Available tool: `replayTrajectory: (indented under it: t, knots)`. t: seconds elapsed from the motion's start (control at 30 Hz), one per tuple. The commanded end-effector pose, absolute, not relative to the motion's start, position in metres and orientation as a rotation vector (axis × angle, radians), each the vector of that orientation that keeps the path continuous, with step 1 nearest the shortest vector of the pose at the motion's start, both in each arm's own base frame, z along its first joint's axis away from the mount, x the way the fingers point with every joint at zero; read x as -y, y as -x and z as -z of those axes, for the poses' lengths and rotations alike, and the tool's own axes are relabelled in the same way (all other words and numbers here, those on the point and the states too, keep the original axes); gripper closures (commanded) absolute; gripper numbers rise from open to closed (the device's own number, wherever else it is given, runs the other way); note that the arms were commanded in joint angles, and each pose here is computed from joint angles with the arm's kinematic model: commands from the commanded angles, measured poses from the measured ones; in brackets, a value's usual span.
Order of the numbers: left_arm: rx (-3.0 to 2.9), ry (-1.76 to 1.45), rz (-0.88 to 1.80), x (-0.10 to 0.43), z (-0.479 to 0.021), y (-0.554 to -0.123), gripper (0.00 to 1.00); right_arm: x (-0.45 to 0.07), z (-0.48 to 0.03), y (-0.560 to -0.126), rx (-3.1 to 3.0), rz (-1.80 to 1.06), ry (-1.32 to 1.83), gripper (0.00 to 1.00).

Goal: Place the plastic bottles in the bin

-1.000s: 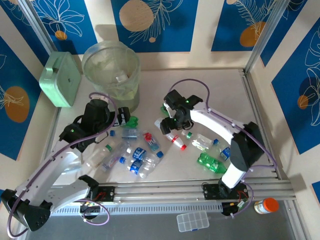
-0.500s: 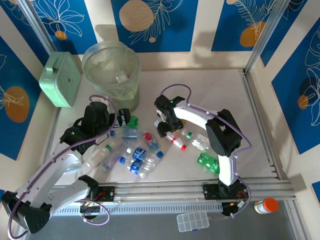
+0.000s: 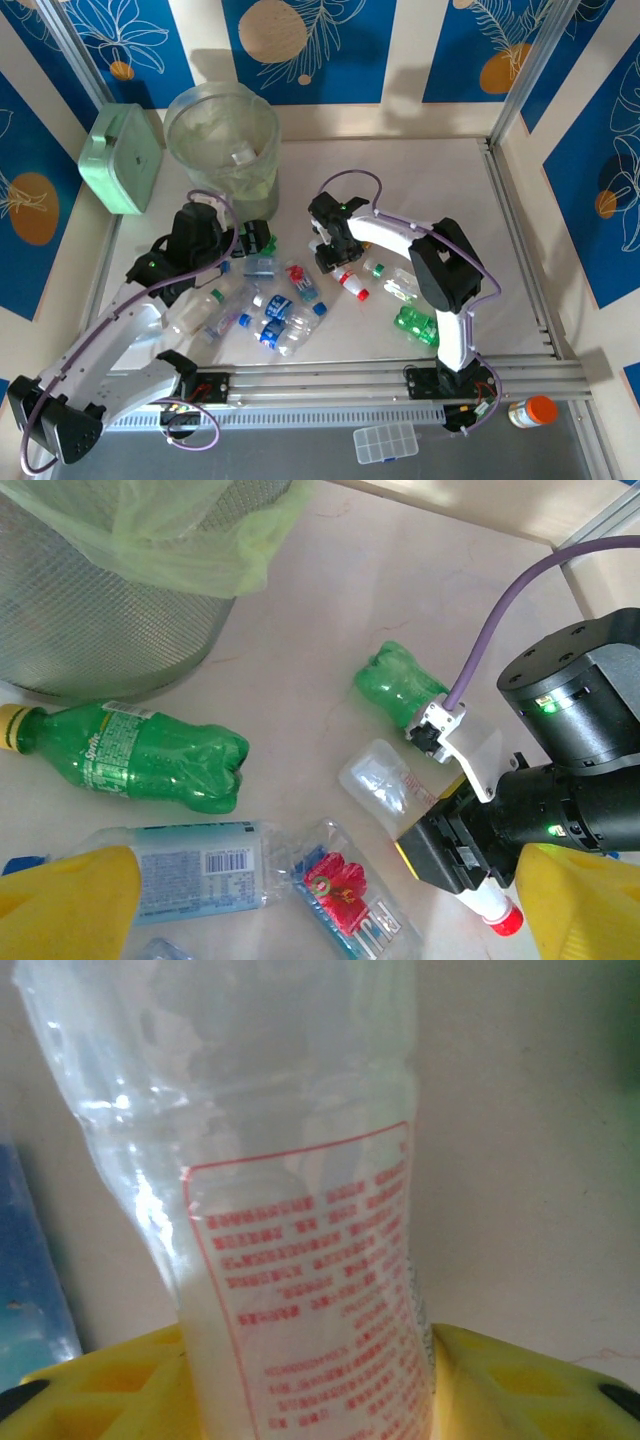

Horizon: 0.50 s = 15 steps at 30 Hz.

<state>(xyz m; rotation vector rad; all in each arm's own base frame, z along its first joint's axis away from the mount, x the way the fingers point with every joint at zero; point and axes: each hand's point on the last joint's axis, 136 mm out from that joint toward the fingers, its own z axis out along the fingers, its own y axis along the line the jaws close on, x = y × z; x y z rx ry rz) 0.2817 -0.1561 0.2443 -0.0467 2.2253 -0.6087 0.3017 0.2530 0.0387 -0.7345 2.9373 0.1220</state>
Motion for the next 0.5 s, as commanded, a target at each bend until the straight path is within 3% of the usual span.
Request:
replayTrajectory:
  t: [0.0, 0.23, 0.47]
  knots:
    - [-2.222, 0.064, 0.664, 0.159, -0.244, -0.284, 0.04, -0.248, -0.039, -0.297, -2.934, -0.132, 0.727, 0.5]
    - [-2.205, -0.002, 0.807, 0.176, -0.247, -0.284, 0.03, -0.244, -0.081, -0.29, -2.823, -0.2, 0.706, 0.51]
    - [-2.132, -0.115, 0.903, 0.19, -0.268, -0.275, 0.02, -0.251, -0.155, -0.27, -2.616, -0.458, 0.682, 0.51]
